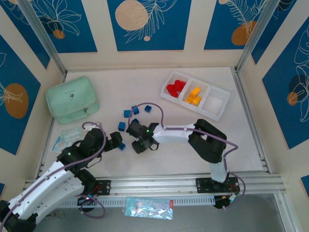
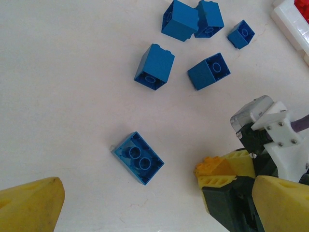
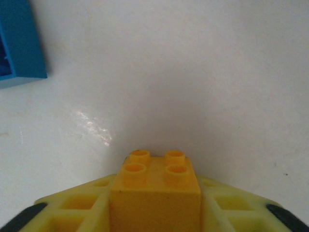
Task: Sort the legos into containers by color
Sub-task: Pick up the lego from the bottom-center of the table, then place the lego in the container.
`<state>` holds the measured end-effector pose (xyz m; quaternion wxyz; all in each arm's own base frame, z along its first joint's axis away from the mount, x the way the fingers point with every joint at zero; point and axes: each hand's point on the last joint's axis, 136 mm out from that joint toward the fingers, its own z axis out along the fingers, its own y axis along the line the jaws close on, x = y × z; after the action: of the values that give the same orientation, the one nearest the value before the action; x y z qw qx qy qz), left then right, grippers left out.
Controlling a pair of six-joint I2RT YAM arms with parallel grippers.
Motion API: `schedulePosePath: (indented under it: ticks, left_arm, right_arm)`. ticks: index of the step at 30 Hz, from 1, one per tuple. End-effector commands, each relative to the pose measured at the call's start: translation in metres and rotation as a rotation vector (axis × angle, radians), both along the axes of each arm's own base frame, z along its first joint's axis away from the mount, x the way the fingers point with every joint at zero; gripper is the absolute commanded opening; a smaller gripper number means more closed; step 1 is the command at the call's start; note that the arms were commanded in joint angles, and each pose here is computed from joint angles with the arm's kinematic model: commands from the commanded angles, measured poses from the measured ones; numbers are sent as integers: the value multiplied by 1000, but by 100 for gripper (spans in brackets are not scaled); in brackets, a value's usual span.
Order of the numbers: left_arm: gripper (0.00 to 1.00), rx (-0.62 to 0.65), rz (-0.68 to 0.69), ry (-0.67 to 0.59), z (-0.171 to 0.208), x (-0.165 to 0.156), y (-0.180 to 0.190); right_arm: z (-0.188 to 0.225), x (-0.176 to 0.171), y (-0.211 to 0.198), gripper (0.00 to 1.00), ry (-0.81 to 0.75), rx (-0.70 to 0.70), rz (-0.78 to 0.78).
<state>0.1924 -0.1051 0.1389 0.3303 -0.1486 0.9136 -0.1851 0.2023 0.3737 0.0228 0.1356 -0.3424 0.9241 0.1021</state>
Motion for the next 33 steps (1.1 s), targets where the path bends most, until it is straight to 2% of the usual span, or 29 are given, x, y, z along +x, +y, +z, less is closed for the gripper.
schedulePosePath:
  ticks: [1, 5, 11, 16, 26, 33]
  left_arm:
    - [99, 7, 9, -7, 0, 1, 3]
    - [99, -8, -13, -16, 6, 2, -2]
    - [99, -39, -80, -42, 19, 10, -20]
    - [99, -85, -190, -75, 32, 24, -51]
    - [99, -120, -361, -73, 46, 56, -112]
    - [99, -145, -427, -79, 48, 76, -145]
  right_arm:
    - [10, -1, 0, 32, 12, 20, -18]
    - [26, 7, -8, 27, 22, 63, -64]
    - [64, 34, -42, 27, 8, 136, -202]
    - [90, 75, -97, 27, -12, 175, -384]
    - [128, 177, -232, 27, -132, 176, -771]
    - [138, 242, -295, 28, -224, 128, -933]
